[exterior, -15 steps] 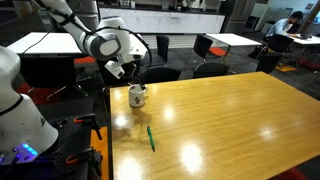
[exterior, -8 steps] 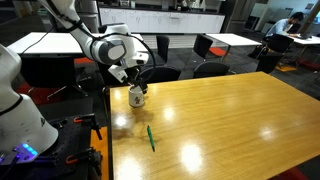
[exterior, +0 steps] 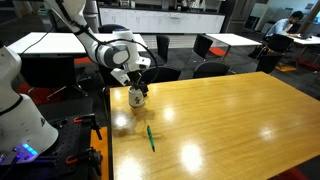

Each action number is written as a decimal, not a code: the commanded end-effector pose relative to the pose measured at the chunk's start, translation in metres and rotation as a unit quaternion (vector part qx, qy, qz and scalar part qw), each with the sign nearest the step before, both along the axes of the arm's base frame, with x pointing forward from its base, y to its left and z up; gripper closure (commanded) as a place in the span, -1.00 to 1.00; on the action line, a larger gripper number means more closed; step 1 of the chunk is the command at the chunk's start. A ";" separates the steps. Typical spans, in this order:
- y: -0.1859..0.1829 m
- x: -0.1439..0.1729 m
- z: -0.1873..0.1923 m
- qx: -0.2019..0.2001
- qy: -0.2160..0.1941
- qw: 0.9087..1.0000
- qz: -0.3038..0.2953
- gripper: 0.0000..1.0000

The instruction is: Slide the white mug to the right

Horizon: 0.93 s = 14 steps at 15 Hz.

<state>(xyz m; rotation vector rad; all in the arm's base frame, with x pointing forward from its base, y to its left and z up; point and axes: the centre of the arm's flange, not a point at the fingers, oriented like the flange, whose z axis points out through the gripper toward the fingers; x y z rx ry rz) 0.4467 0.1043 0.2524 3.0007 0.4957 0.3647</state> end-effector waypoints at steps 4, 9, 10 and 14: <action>0.002 0.015 -0.014 0.003 0.012 1.000 -0.009 -0.92; 0.003 0.019 -0.021 0.006 0.020 1.000 -0.011 -0.57; 0.003 0.020 -0.022 0.007 0.020 1.000 -0.012 -0.53; 0.003 0.022 -0.023 0.009 0.021 1.000 -0.015 -0.24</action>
